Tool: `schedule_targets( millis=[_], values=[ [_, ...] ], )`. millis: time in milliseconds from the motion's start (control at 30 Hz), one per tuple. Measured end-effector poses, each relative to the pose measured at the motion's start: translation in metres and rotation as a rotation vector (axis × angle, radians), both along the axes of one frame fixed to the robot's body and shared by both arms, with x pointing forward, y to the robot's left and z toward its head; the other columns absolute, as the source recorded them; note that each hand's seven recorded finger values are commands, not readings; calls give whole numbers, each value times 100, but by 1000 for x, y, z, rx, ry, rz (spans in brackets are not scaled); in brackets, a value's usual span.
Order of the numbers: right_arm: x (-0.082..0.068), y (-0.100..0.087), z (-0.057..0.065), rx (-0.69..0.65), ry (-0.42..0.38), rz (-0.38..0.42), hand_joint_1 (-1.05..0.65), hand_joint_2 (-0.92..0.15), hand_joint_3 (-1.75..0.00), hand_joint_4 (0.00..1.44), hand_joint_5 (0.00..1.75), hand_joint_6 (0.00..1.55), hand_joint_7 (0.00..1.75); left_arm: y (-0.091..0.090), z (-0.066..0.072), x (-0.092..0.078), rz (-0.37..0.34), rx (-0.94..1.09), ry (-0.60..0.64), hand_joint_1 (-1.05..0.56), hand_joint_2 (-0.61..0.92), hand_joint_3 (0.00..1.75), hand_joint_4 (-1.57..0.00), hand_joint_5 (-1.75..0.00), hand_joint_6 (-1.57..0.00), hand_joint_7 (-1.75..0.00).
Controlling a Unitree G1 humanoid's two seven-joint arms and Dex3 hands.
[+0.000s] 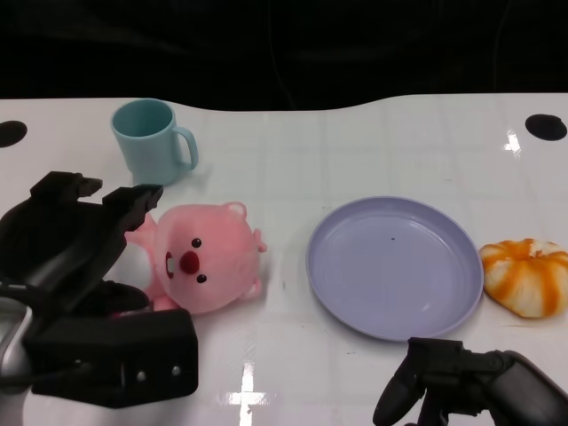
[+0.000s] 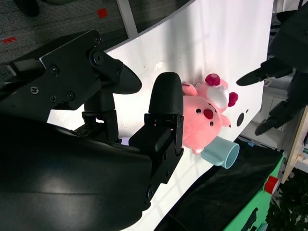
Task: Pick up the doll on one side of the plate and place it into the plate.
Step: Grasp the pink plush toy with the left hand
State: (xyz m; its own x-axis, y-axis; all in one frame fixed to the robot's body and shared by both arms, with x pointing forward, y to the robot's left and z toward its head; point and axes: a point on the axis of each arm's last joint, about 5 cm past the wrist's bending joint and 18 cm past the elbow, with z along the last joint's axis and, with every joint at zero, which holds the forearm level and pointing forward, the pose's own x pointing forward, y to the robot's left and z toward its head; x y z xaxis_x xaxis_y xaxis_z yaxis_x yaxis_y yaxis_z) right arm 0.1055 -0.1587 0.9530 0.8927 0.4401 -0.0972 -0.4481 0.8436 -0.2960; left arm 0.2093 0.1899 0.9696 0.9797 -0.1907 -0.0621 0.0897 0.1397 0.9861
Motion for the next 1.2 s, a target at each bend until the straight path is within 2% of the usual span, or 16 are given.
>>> schedule_targets(
  millis=[267,433,733,1200],
  values=[
    [-1,0,0,1,1,-2,-8,-58,-102,66,155,63,122,-3,-17,24,8,76,65,-68,92,1,-3,-48,-30,0],
    [-1,0,1,0,6,-4,-7,-58,-101,65,155,62,123,-6,-21,38,20,91,102,-68,92,1,-4,-46,-30,0],
    [-3,0,2,1,7,-5,-7,-59,-100,66,154,62,122,-11,-40,56,29,131,195,-68,92,1,-7,-42,-32,-1],
    [-7,1,4,4,10,-6,-10,-58,-102,66,154,63,122,-20,-65,87,41,158,311,-67,90,0,-23,-22,-38,-1]
  ],
)
